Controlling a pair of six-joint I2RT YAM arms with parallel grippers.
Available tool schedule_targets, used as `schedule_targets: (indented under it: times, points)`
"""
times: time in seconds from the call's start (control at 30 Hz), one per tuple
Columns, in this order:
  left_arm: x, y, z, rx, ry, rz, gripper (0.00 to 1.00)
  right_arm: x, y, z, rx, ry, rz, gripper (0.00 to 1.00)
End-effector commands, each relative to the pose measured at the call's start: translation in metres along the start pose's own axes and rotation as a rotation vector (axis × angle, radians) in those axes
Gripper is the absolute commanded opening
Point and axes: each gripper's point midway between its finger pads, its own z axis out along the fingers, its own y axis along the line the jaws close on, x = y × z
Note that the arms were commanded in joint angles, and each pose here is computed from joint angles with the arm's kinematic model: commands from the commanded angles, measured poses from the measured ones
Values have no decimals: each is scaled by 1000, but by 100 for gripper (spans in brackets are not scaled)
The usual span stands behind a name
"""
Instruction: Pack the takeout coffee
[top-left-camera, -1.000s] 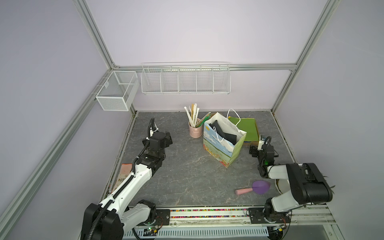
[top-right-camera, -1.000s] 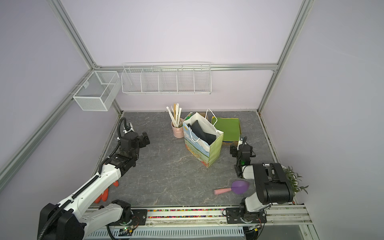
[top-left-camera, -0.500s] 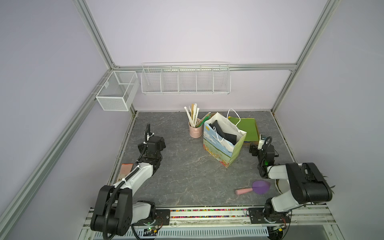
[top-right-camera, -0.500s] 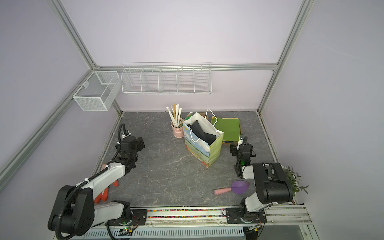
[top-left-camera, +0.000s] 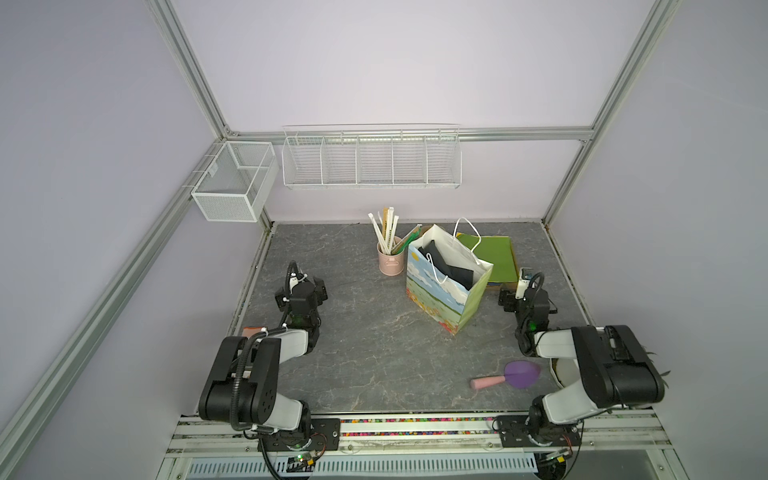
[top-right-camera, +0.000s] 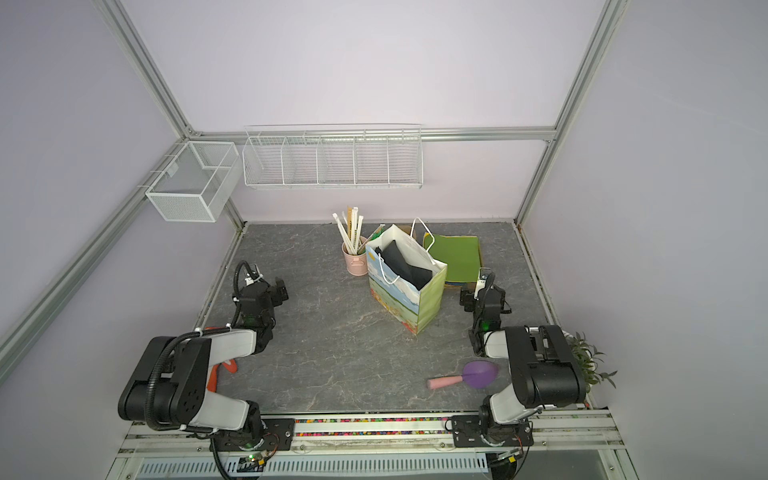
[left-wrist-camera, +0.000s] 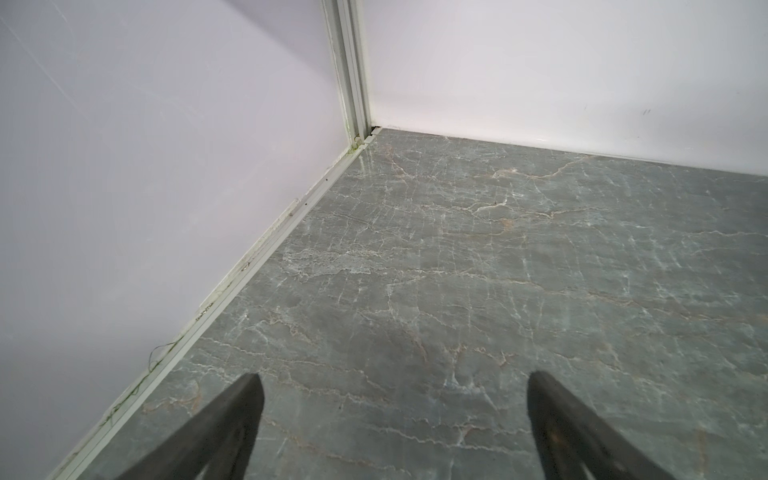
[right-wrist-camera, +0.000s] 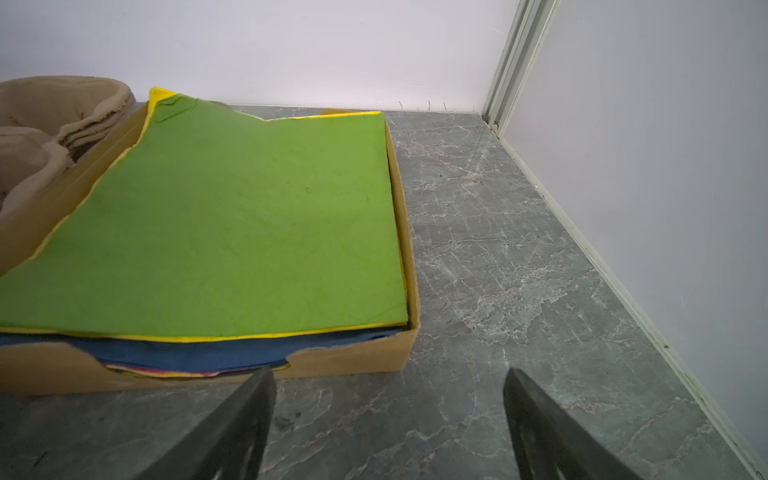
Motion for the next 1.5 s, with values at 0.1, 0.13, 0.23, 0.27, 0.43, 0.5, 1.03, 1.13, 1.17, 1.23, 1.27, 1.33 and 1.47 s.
schedule_targets:
  times: [0.1,0.13,0.23,0.27,0.43,0.5,1.03,1.13,1.17,1.23,1.27,1.33,1.47]
  points:
    - [-4,-3,3,46,-55,-19,99,-7,3,-1,-13,-31,-20,88]
    - [-4,-3,3,50,-51,-21,99,-7,3,-1,-14,-31,-20,88]
    - [-4,-3,4,50,-60,-24,99,-7,4,-1,-14,-30,-20,88]
    - [-4,-3,4,51,-65,-25,99,-7,3,-1,-12,-31,-20,88]
    - [-5,-3,2,57,-87,-23,99,-7,3,-1,-13,-30,-19,88]
    - [-4,-3,2,57,-86,-22,99,-7,3,-1,-12,-29,-18,88]
    - [-5,-3,3,57,-87,-21,99,-7,3,-1,-14,-29,-18,88]
    - [-5,-3,3,57,-87,-21,99,-7,3,0,-14,-27,-19,88]
    - [-5,-3,3,57,-87,-22,99,-7,3,-1,-13,-29,-17,89]
    - [-4,-3,2,57,-86,-23,99,-7,3,-1,-14,-28,-18,88]
    - [-5,-3,3,58,-87,-22,99,-7,3,-1,-13,-28,-17,89]
    - [-4,-5,3,64,-85,-16,99,-7,3,-1,-14,-27,-18,88]
    - [-3,-8,4,88,-78,-12,99,-7,3,-1,-14,-28,-18,88]
